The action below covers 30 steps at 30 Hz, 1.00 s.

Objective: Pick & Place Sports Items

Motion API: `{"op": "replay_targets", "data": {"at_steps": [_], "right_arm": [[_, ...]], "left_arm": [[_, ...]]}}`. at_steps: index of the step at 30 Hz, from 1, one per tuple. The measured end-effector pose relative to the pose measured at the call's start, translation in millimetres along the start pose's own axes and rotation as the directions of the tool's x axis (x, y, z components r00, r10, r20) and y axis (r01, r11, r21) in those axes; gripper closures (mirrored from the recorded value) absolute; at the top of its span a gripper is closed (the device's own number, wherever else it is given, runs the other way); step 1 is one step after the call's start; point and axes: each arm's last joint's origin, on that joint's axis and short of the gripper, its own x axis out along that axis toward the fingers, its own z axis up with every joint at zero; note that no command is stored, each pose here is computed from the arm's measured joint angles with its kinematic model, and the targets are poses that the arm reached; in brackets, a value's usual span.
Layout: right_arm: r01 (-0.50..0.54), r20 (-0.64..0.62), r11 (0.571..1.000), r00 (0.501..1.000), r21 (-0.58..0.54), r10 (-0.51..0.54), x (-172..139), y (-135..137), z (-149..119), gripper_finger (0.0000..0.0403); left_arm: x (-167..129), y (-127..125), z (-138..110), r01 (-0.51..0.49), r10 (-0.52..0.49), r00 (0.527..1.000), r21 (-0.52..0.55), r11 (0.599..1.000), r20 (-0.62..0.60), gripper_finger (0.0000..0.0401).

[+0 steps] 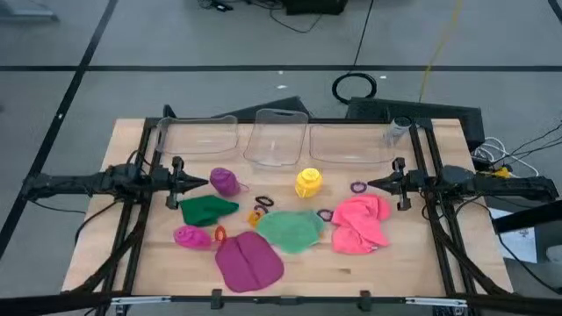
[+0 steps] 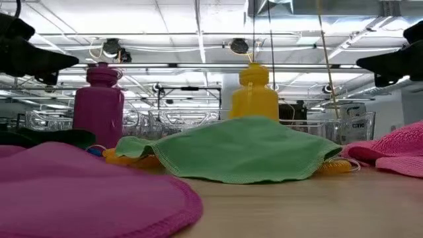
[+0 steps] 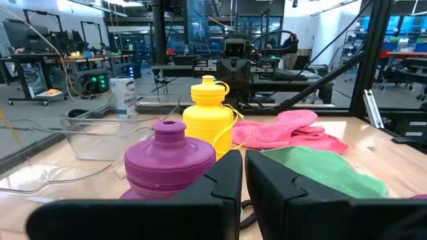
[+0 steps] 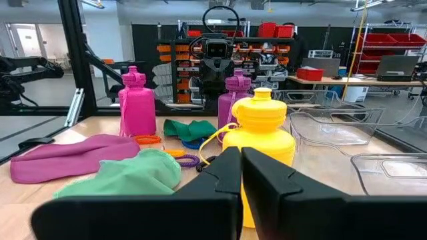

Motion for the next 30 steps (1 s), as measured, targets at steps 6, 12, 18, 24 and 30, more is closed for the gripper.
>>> {"op": "replay_targets", "data": {"at_steps": [6,12,18,24,30], "right_arm": [[-0.002,0.01,0.996,1.0,-0.084,0.003,0.0,0.1,1.1,0.0403],[-0.013,0.115,0.996,0.993,0.083,0.004,-0.6,0.1,11.1,0.0403],[-0.05,0.191,0.969,0.982,0.241,0.003,-1.8,0.1,18.5,0.0403],[-0.074,0.291,0.97,0.957,0.233,0.003,-4.2,0.0,28.2,0.0403],[-0.073,0.358,0.98,0.934,0.183,0.002,-6.4,0.0,34.7,0.0403]], "left_arm": [[0.0,0.0,0.0,0.0,0.0,1.0,0.0,1.0,0.0,0.0375],[0.0,0.0,0.0,0.0,0.0,1.0,0.0,1.0,0.0,0.0375],[0.0,0.0,0.1,0.0,0.0,1.0,0.0,1.0,0.0,0.0375],[0.0,0.0,0.1,0.0,0.0,1.0,0.0,1.0,0.0,0.0375],[0.0,0.0,0.1,0.0,0.0,1.0,0.0,1.0,0.0,0.0375]]}}
